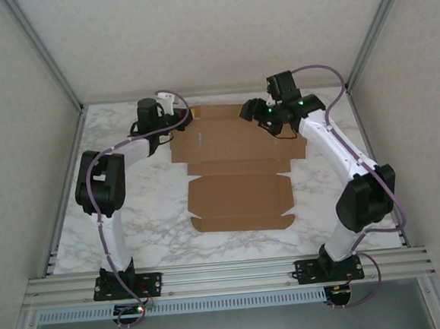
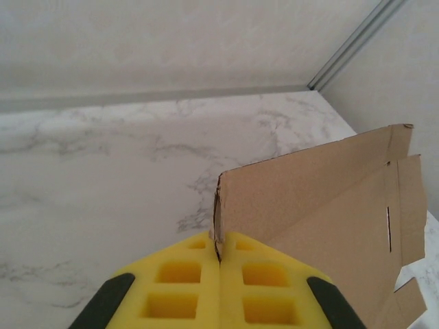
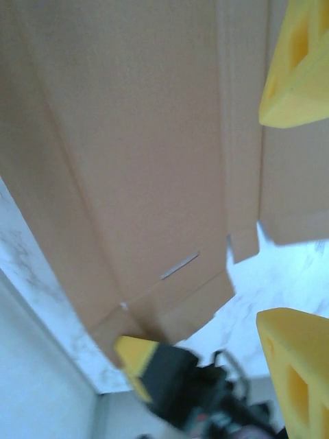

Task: Fold the paper box

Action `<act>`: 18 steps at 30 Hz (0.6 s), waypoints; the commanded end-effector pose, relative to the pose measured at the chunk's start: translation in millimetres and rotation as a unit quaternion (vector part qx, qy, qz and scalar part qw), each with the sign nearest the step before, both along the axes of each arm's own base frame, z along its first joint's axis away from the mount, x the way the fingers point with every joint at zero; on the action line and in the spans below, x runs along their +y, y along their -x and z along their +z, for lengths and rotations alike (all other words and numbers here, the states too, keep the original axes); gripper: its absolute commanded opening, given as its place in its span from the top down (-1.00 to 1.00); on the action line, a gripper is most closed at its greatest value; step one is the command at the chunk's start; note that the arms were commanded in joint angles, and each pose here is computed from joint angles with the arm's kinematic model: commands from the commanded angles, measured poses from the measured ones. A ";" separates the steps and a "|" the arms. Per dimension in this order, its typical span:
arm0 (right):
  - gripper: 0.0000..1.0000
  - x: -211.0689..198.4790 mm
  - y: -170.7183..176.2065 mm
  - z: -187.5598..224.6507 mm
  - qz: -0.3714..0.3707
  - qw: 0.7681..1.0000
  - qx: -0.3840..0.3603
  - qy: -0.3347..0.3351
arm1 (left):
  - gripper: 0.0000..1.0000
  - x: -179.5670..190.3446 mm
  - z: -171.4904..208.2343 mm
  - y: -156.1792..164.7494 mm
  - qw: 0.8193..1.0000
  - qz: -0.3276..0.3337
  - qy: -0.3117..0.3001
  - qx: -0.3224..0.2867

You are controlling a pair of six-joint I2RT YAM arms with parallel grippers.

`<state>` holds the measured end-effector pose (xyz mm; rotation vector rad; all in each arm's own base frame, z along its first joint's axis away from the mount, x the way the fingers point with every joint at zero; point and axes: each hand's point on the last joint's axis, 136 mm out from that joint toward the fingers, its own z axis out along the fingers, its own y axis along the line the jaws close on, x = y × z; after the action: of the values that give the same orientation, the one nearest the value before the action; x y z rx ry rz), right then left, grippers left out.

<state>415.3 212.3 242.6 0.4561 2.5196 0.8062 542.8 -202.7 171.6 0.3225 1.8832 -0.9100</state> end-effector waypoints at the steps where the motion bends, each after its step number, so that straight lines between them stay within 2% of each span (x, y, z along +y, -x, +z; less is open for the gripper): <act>1: -0.13 6.1 -3.1 -11.3 -0.087 0.989 0.094 -0.070 | 1.00 -7.5 44.5 8.0 0.995 -0.009 -0.004 -0.097; 2: -0.06 8.1 -9.4 -8.8 -0.102 0.987 0.095 -0.084 | 1.00 -8.5 46.6 10.4 0.995 -0.009 -0.005 -0.102; 4: -0.07 6.2 -18.6 -4.0 -0.135 0.981 0.098 -0.096 | 1.00 -10.4 51.7 16.6 0.993 -0.011 -0.002 -0.114; 7: -0.38 2.3 -33.6 -3.2 -0.174 0.973 0.111 -0.105 | 1.00 -8.2 57.7 22.8 0.992 -0.005 -0.001 -0.127; 11: -0.52 0.0 -55.8 -15.1 -0.211 0.959 0.139 -0.131 | 1.00 -7.8 61.3 30.0 0.990 -0.008 -0.004 -0.139; 14: -0.54 -4.7 -66.8 -25.4 -0.240 0.947 0.161 -0.143 | 1.00 -7.1 61.2 34.0 0.990 -0.010 -0.011 -0.143; 18: -0.42 -14.9 -72.3 -33.7 -0.283 0.933 0.172 -0.139 | 1.00 -5.7 62.4 41.3 0.988 -0.013 -0.021 -0.155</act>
<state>487.1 205.4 212.8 1.3022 2.4003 0.9455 510.7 -206.0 202.8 0.4278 1.7224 -0.8276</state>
